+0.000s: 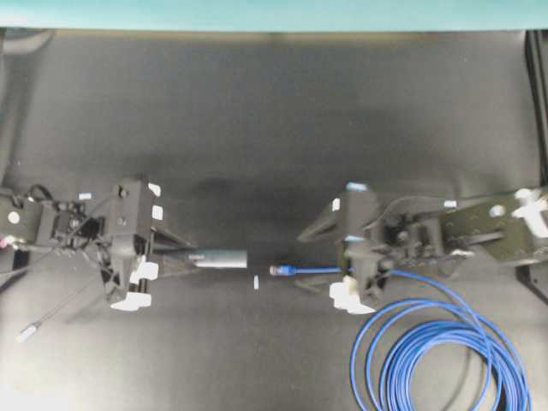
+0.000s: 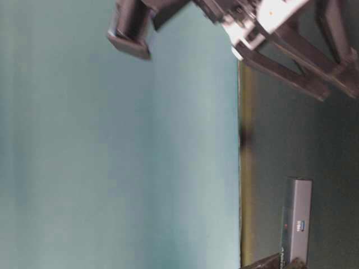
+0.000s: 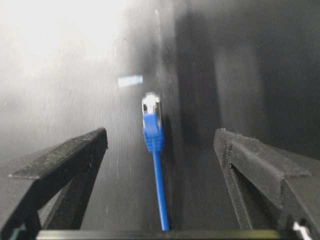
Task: Insert the LAN cable into the hub.
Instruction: 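Grasp the blue LAN cable behind its plug with the right gripper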
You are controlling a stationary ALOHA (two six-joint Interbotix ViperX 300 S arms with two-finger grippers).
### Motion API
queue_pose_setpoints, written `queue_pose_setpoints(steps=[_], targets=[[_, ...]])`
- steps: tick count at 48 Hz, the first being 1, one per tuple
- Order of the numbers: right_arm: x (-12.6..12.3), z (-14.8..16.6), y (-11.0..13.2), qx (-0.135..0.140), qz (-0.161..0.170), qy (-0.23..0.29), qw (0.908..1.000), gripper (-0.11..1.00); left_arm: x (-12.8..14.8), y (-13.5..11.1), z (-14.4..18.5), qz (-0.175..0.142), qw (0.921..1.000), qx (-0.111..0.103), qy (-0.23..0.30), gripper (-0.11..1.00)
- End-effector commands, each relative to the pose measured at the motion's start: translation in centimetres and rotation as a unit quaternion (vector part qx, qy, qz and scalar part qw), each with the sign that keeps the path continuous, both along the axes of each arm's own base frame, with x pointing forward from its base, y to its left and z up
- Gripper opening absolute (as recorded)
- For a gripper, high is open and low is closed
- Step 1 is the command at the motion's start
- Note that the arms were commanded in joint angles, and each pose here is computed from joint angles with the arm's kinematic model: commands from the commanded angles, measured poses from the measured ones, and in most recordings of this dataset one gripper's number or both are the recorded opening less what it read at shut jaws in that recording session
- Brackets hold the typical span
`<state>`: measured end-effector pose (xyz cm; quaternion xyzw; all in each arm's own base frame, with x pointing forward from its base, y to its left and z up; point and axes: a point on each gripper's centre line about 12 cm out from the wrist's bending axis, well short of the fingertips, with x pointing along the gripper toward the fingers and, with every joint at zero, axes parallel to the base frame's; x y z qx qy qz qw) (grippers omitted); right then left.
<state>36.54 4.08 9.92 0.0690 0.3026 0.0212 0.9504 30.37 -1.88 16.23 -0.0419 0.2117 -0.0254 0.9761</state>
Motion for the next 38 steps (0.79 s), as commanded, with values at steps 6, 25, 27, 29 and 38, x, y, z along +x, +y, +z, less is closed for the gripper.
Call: queue_pose_setpoints(steps=[6, 25, 27, 29, 38], targets=[[1.1, -1.1, 0.8, -0.003, 0.011, 0.007, 0.9999, 0.83, 0.2, -0.1, 0.7, -0.001, 0.9999, -0.002, -0.011, 0.28], [0.6, -3.0, 1.8, -0.007, 0.023, 0.061, 0.9979, 0.57, 0.0, 0.0, 0.3, 0.001, 1.0, -0.001, 0.001, 0.28], [0.7, -2.8, 1.9, -0.006, 0.024, 0.056, 0.9981, 0.47, -0.1, 0.1, 0.4, 0.002, 1.0, -0.001, 0.0, 0.28], [0.8, -2.5, 2.0, -0.005, 0.025, 0.05, 0.9984, 0.35, 0.0, 0.1, 0.4, 0.002, 1.0, -0.001, 0.0, 0.28], [1.0, -0.3, 2.0, 0.01, 0.016, 0.018, 0.9997, 0.1, 0.4, 0.1, 1.0, 0.003, 1.0, -0.002, -0.001, 0.28]])
